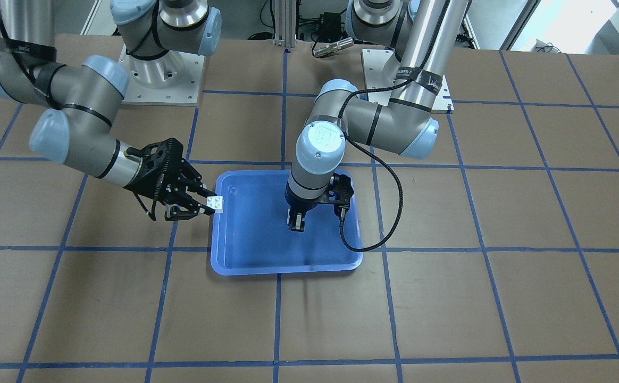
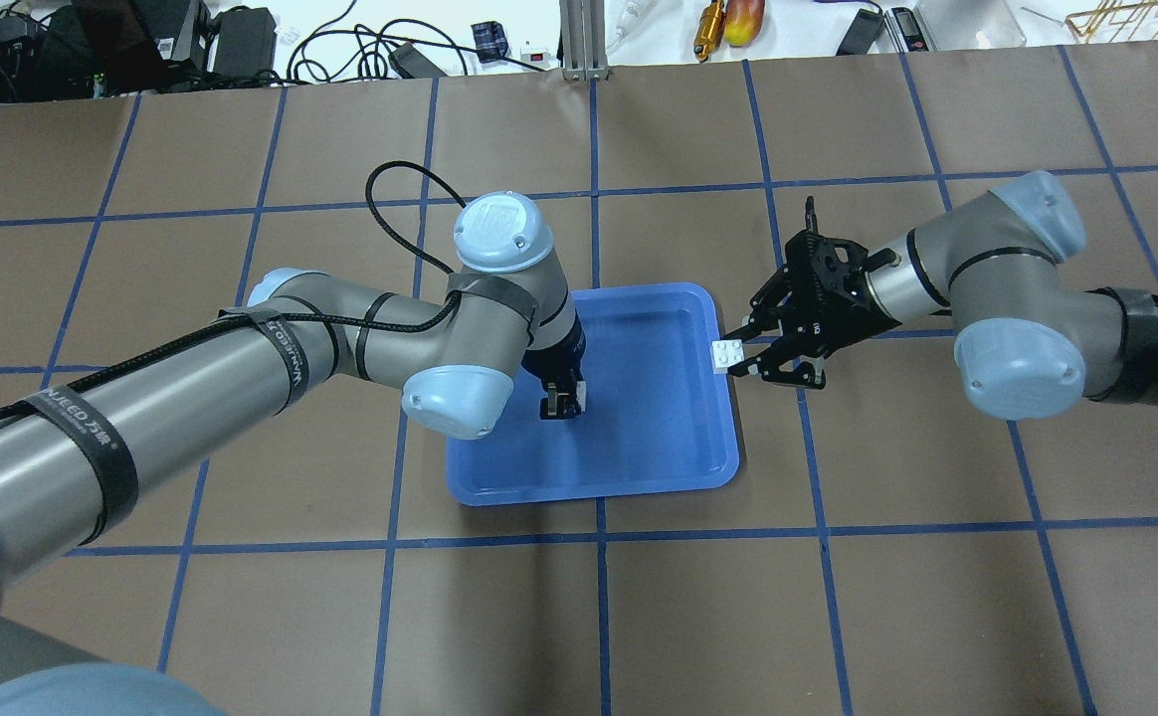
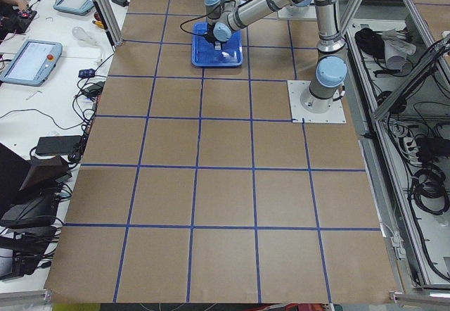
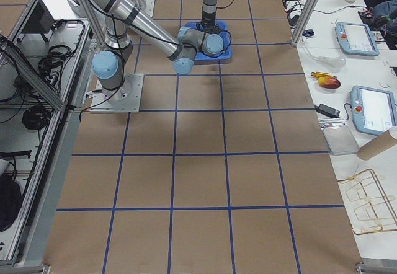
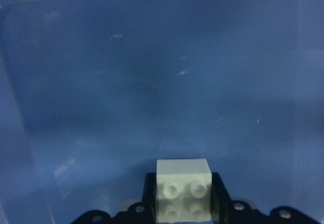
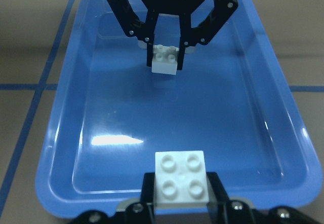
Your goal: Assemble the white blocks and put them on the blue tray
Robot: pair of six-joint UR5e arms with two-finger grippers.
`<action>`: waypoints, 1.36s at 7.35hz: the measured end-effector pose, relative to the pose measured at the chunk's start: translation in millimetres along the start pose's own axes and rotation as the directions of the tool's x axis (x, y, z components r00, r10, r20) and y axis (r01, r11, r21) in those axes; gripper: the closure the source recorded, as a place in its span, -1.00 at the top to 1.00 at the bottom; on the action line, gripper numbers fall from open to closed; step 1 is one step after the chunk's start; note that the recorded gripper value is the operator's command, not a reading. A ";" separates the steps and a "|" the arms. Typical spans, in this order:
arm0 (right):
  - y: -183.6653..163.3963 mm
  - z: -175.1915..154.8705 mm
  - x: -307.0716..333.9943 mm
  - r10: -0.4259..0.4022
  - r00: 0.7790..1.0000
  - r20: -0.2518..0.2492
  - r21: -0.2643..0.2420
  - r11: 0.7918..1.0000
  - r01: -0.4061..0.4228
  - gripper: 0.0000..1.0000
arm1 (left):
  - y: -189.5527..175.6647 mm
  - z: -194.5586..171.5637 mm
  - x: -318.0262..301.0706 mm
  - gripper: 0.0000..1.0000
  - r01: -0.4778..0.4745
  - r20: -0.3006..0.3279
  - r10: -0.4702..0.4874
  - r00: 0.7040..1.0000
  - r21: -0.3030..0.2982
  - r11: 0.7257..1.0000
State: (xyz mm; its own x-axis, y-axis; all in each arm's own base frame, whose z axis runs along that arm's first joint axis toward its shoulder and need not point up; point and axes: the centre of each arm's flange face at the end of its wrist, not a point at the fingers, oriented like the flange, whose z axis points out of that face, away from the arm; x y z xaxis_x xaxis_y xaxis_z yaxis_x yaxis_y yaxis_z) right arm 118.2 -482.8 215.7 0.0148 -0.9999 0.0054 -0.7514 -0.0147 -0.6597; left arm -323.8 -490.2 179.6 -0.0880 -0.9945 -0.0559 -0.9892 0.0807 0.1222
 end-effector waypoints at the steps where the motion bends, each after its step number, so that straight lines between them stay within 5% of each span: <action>1: -18.0 19.0 -10.5 0.009 1.000 -0.007 -0.010 1.000 -0.009 -1.00 | -2.6 1.4 0.0 0.45 -0.004 -0.002 0.004 1.000 0.026 1.000; 3: -51.0 58.0 -28.5 0.022 0.999 -0.043 -0.017 1.000 -0.022 -1.00 | -8.4 1.5 1.7 0.48 -0.001 -0.020 0.003 1.000 0.087 0.996; 6: -61.8 95.5 -30.3 0.050 0.995 -0.089 -0.003 0.999 -0.050 -1.00 | -10.1 -7.3 3.9 0.42 -0.002 -0.038 0.005 0.999 0.078 0.997; 8: -60.4 106.1 -23.4 0.056 0.994 -0.094 0.001 0.998 -0.056 -1.00 | -22.4 -17.1 11.7 0.18 -0.011 -0.049 0.014 0.999 0.067 0.998; 10: -55.8 116.6 -12.5 0.073 0.994 -0.086 0.003 0.997 -0.073 -1.00 | -57.0 -30.7 27.9 -0.27 -0.074 -0.060 0.078 0.995 0.064 0.995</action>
State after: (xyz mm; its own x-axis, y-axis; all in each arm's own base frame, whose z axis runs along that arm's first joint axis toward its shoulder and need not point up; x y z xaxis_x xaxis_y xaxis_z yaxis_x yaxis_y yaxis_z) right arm 236.9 -468.8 164.7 -0.0969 -0.9950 0.0223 -0.7487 0.0581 -0.6603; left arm -266.3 -524.5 201.5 -0.1579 -0.9874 0.0137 -0.9854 0.1584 0.0626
